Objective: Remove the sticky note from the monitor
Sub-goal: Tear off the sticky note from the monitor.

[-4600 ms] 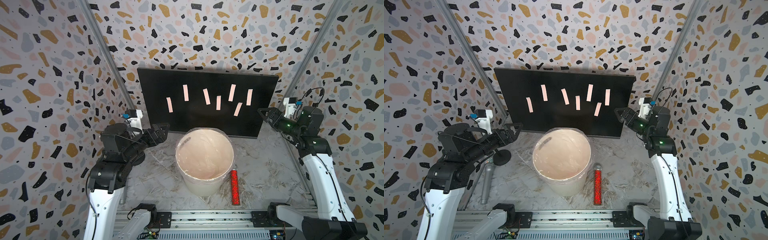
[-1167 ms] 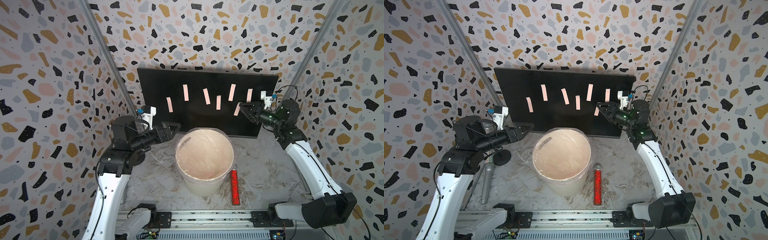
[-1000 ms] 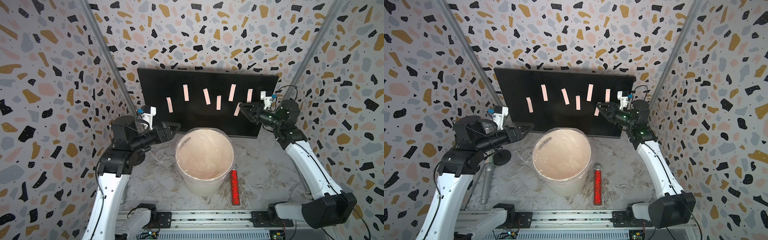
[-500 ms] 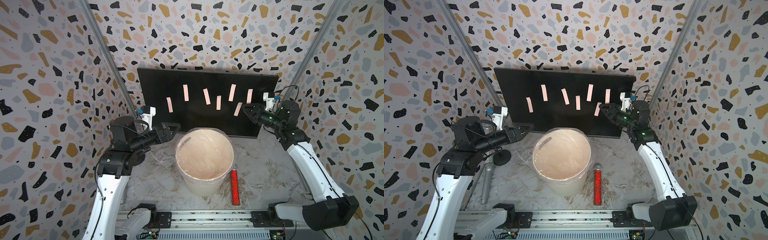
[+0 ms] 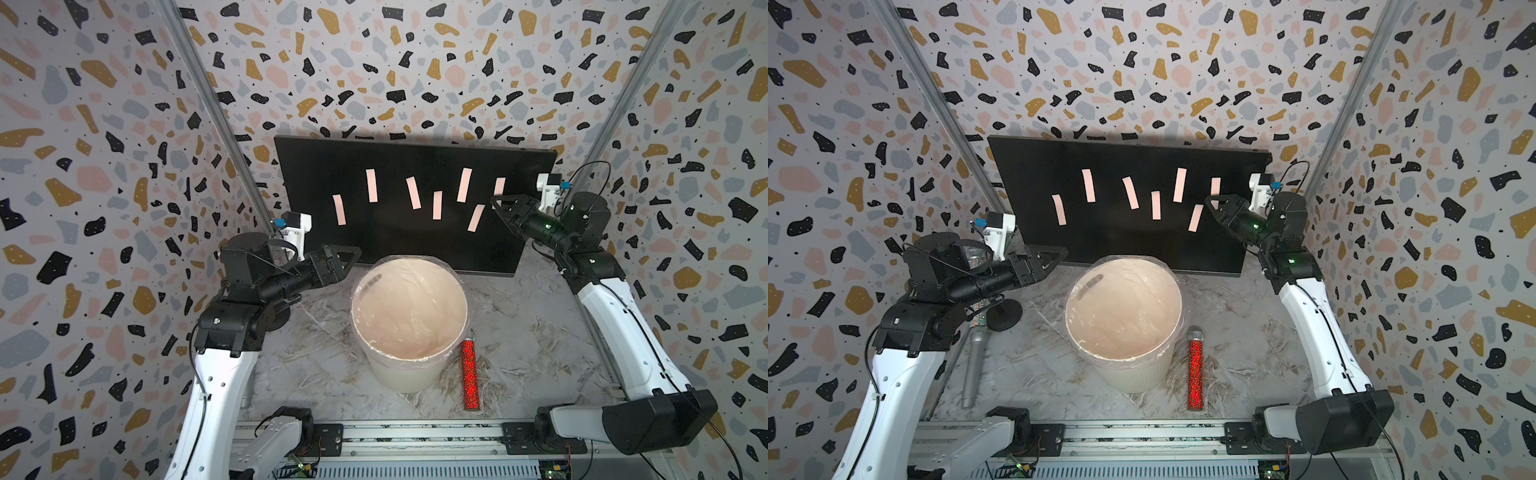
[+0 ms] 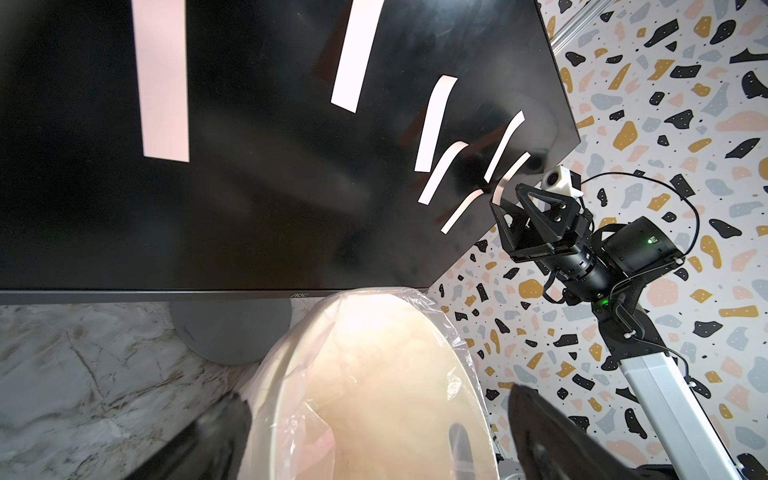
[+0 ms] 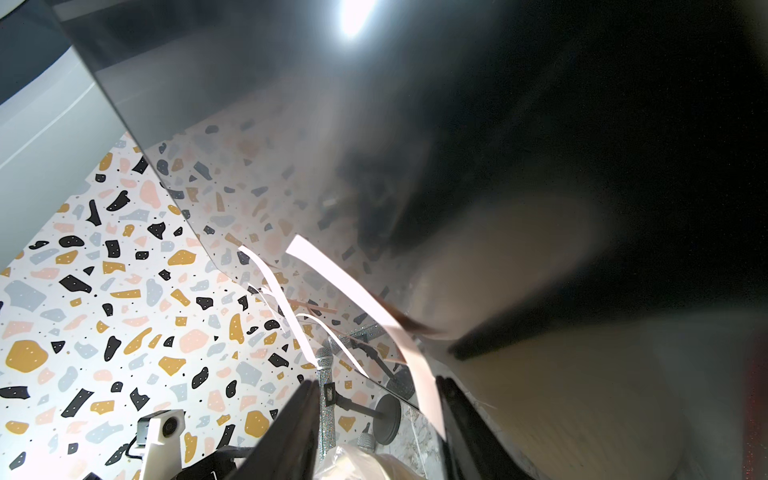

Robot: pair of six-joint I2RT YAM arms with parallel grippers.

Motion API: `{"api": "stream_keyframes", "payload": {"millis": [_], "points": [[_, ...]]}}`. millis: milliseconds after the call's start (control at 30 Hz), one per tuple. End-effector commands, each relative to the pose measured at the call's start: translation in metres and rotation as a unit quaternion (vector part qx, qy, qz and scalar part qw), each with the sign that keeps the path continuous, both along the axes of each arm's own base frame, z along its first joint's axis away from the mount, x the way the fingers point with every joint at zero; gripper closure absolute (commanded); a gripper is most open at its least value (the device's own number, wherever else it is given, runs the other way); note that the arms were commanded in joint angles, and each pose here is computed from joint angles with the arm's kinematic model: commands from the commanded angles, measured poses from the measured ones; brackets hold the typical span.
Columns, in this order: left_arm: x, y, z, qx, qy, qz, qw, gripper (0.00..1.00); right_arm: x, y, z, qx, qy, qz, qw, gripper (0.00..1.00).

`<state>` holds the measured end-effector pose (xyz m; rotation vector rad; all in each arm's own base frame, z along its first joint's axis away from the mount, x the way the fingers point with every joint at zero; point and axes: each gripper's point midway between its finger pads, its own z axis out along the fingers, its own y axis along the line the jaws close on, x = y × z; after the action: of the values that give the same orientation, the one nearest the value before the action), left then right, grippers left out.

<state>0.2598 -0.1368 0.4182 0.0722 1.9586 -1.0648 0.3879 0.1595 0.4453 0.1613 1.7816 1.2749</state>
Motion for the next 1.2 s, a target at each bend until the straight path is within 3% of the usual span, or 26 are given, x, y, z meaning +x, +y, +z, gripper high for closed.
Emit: {"api": "stream_keyframes", "payload": {"millis": [0,167,533,1167], "points": [[-0.005,-0.003,0.009,0.0,-0.021,-0.013,1.0,0.01,-0.001,-0.001,0.015,0.009,-0.016,0.0,1.0,0.53],[-0.004,-0.004,0.009,0.0,-0.019,-0.014,1.0,0.01,-0.003,-0.001,0.015,0.011,-0.015,0.001,1.0,0.63],[-0.006,-0.003,0.009,-0.002,-0.018,-0.013,1.0,0.01,-0.01,-0.003,0.015,0.01,-0.016,-0.001,1.0,0.99],[-0.006,-0.004,0.005,-0.004,-0.013,-0.013,1.0,0.01,-0.033,-0.002,-0.012,0.007,0.01,0.014,1.0,1.0]]}}
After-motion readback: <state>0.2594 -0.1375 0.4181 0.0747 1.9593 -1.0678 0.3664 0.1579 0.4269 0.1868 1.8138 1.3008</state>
